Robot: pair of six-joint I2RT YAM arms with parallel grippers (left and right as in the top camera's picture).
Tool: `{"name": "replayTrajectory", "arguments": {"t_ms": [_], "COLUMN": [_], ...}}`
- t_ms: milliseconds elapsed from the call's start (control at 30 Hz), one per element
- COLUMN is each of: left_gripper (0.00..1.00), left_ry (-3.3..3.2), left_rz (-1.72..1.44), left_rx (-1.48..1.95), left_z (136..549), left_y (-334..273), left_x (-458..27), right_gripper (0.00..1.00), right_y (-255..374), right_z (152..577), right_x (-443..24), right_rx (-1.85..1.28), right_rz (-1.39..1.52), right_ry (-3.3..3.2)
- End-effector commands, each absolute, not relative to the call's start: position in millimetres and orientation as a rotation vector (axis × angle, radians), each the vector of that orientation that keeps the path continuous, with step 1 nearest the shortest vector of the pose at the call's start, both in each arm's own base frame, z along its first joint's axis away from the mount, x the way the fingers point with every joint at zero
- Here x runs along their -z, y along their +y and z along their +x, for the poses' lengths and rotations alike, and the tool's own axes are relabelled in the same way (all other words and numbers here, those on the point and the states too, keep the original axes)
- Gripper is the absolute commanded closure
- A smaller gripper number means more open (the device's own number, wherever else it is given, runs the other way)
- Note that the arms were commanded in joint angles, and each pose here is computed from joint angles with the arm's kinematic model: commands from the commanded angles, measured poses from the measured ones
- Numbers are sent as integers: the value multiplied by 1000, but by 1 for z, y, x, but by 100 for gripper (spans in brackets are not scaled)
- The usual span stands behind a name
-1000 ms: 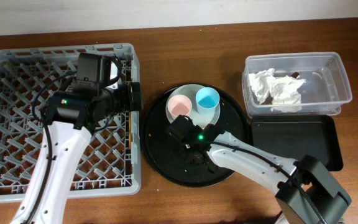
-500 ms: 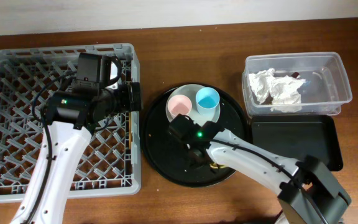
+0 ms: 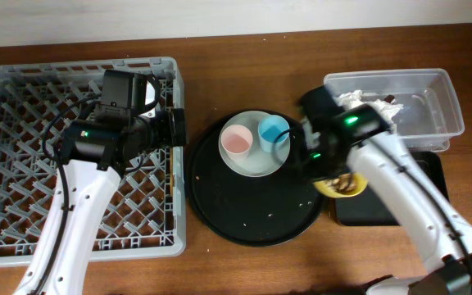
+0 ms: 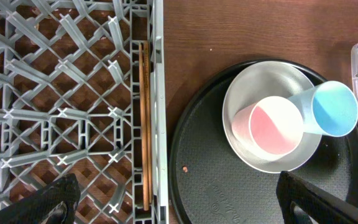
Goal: Sort waste into correct bins and load items into the dishwasher rack
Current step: 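Tip the yellow bowl over the black tray to empty the food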
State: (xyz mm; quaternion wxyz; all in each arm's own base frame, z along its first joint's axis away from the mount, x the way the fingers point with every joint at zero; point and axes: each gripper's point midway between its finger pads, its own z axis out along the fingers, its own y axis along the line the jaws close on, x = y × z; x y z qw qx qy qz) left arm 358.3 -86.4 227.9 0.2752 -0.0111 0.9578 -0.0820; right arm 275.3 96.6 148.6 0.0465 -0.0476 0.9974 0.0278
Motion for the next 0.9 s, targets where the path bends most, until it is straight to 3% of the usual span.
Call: {"name": "replayTrajectory", "arguments": {"t_ms": [0, 600, 867], "left_gripper": [1, 1, 1], "left_ry": [2567, 2567, 2567], "left_rz": [-43, -43, -43], "left_rx": [235, 235, 235], "left_z": [360, 360, 360], "left_y": [-87, -87, -87], "left_x": [-231, -231, -231], "right_gripper": [96, 96, 96], "right_y": [73, -41, -64], "right_z": [285, 284, 289], "right_x": [-164, -143, -151], "right_rx": [-332, -1145, -1343], "right_rz": [-116, 488, 572], "right_ry": [3002, 2447, 2069]}}
